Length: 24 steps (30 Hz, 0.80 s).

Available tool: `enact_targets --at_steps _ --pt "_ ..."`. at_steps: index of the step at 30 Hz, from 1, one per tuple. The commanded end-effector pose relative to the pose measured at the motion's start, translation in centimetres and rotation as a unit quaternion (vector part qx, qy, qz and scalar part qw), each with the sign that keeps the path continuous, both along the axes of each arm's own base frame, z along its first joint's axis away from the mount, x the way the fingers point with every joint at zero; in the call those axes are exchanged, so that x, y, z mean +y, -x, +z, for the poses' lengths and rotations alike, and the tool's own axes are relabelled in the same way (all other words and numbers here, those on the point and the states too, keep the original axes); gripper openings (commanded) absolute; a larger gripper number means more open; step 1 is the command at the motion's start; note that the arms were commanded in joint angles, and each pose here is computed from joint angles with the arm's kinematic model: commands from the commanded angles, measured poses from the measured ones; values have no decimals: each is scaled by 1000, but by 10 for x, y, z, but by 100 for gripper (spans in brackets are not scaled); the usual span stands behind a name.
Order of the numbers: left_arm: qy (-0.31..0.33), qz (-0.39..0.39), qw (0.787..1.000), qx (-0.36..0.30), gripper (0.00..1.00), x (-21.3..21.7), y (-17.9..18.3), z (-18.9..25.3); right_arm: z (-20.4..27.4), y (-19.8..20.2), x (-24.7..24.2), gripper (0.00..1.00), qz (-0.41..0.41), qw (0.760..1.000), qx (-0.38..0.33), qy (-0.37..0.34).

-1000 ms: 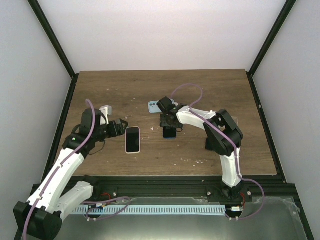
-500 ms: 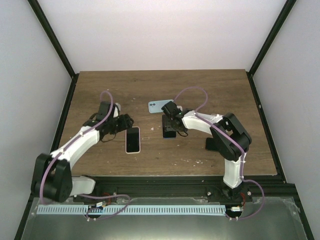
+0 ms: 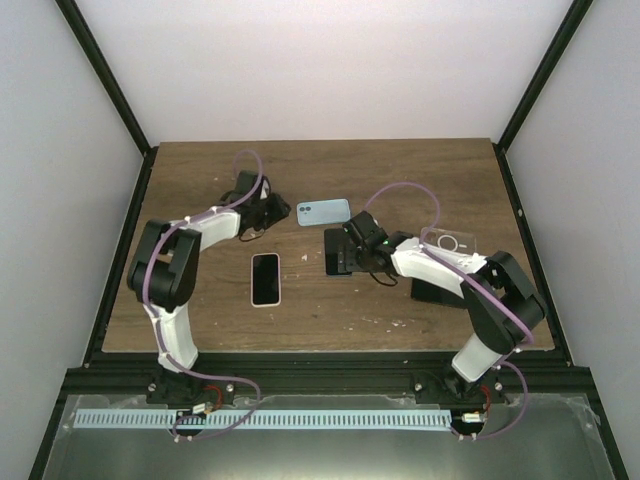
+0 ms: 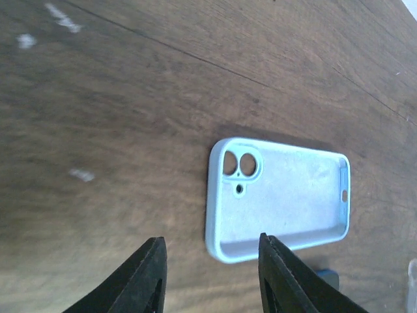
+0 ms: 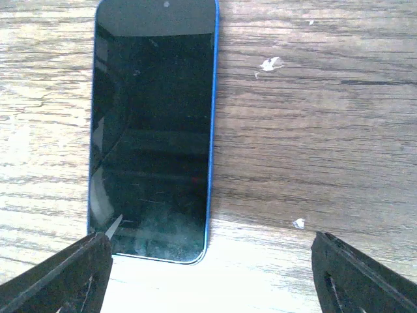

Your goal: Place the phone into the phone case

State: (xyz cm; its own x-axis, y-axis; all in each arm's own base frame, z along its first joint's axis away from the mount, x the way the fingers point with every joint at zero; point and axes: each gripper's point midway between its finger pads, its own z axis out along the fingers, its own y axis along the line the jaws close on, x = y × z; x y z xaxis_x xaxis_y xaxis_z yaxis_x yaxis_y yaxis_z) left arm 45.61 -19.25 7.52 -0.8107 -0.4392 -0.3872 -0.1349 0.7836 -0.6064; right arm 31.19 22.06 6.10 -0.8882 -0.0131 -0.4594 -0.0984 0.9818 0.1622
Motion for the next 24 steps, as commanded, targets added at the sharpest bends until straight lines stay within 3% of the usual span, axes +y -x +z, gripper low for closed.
enact_targets --at_steps 1,15,24 --pt "4 -20 1000 -15 40 -24 -24 2 8 1 1 85 3 1000 -9 -22" --pt "-48 -42 996 59 32 -36 -24 -60 14 6 -6 82 -1 999 -25 -28" --pt "-76 -40 994 74 15 -38 -30 -61 13 1 -7 80 -11 999 -32 -25"
